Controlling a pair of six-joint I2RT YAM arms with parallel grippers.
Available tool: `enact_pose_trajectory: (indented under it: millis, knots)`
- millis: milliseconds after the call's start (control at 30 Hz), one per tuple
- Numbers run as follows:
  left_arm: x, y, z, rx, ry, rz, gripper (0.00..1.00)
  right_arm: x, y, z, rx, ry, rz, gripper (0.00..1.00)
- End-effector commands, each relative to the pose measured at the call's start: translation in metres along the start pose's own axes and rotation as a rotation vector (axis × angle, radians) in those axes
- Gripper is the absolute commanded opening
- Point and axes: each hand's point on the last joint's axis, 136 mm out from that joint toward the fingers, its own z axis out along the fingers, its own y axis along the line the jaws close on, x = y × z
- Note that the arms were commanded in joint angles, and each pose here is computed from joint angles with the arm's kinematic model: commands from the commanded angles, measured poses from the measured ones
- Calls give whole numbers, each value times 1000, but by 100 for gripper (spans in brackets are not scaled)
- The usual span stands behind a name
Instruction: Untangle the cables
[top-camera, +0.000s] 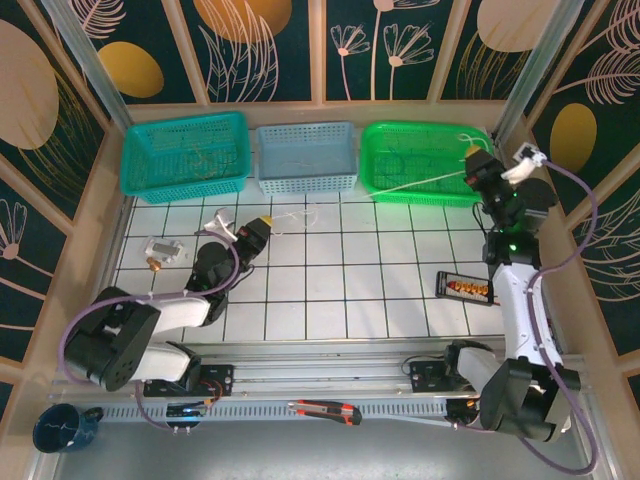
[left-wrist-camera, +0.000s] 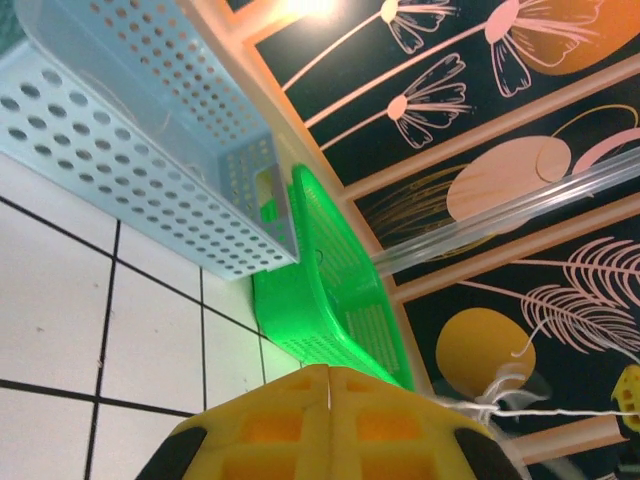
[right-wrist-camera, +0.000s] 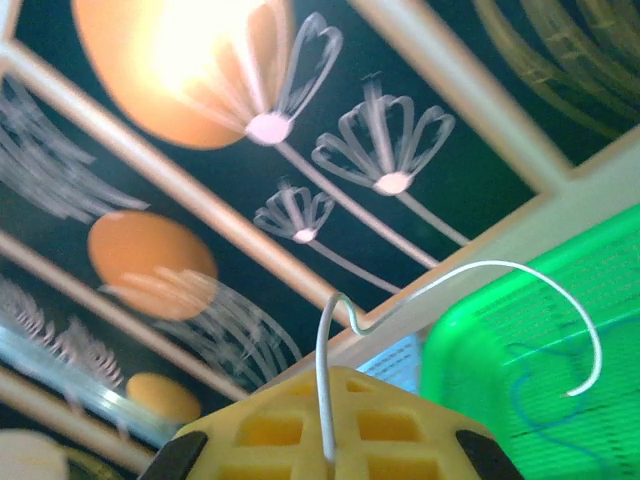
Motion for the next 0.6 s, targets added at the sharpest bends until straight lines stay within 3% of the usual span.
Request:
enact_pose_trajectory:
  millis: [0,233,467,500,567]
  knots:
    - [-15,30,-13,-132,-58,56,0,-40,-15,-19,72,-156,13,0]
    - [-43,33,-28,-185,-130,106,0,-65,-39,-30,154,-255,29,0]
    - [-47,8,-12,-137,-68,194,0,-56,-13,-18,28,-163,32,0]
    - [-45,3,-9,-124,-48,211,2,-54,-8,-16,10,-148,30,0]
    - [-41,-8,-2,-84,-6,245,21,-47,12,-12,-47,-104,19,0]
